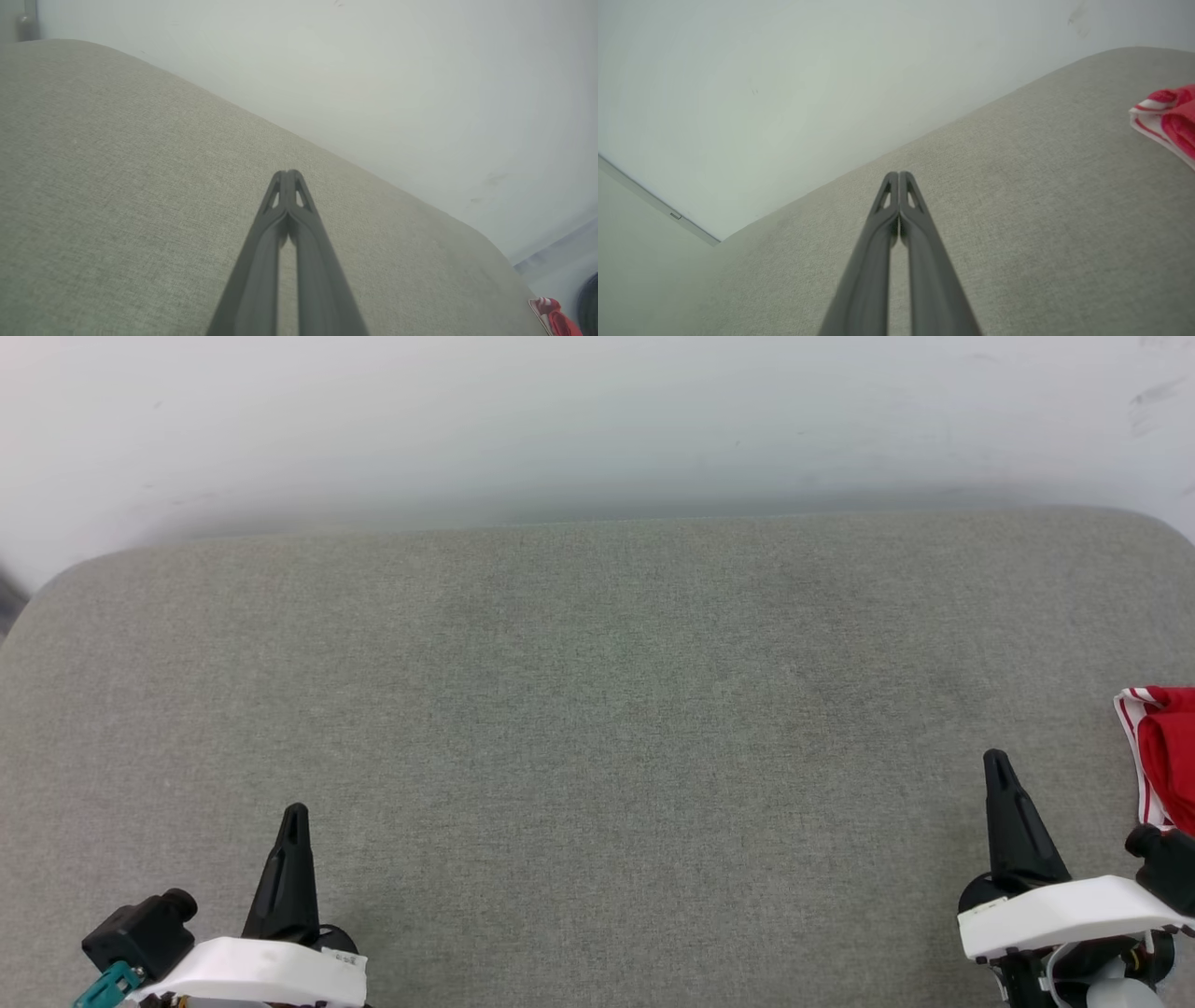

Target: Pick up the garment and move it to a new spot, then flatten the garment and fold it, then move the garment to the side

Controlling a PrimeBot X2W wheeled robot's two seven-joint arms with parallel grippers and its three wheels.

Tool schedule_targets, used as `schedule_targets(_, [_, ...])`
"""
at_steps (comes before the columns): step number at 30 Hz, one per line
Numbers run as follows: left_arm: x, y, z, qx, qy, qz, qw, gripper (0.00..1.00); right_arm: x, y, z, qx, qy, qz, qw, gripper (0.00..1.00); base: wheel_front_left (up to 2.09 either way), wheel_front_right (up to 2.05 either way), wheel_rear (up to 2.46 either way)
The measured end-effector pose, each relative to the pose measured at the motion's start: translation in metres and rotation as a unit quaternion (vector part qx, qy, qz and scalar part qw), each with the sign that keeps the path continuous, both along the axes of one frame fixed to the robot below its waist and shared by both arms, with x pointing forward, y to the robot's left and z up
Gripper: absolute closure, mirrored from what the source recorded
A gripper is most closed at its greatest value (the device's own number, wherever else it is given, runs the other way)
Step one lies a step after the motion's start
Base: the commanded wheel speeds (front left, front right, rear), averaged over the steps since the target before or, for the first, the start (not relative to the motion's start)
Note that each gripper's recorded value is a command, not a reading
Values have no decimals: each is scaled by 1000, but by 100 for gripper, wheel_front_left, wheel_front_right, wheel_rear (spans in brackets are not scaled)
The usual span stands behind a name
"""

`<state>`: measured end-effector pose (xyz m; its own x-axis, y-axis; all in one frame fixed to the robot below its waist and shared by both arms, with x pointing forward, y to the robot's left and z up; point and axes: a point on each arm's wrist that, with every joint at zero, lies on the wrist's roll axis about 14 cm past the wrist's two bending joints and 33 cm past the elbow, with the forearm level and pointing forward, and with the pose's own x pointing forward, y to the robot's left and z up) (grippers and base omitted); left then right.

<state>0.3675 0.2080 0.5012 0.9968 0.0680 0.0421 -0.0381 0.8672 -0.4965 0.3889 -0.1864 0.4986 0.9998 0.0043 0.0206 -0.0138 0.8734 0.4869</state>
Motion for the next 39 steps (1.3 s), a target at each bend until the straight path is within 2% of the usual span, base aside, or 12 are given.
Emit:
schedule_targets(16, [3, 2, -7, -118, 13, 3, 993, 100, -1, -6, -6, 117, 20, -12, 993, 100, 0, 0, 0])
schedule_targets(39, [9, 0, -9, -253, 19, -3, 967, 100, -1, -10, -7, 254, 28, -17, 967, 100, 0, 0, 0])
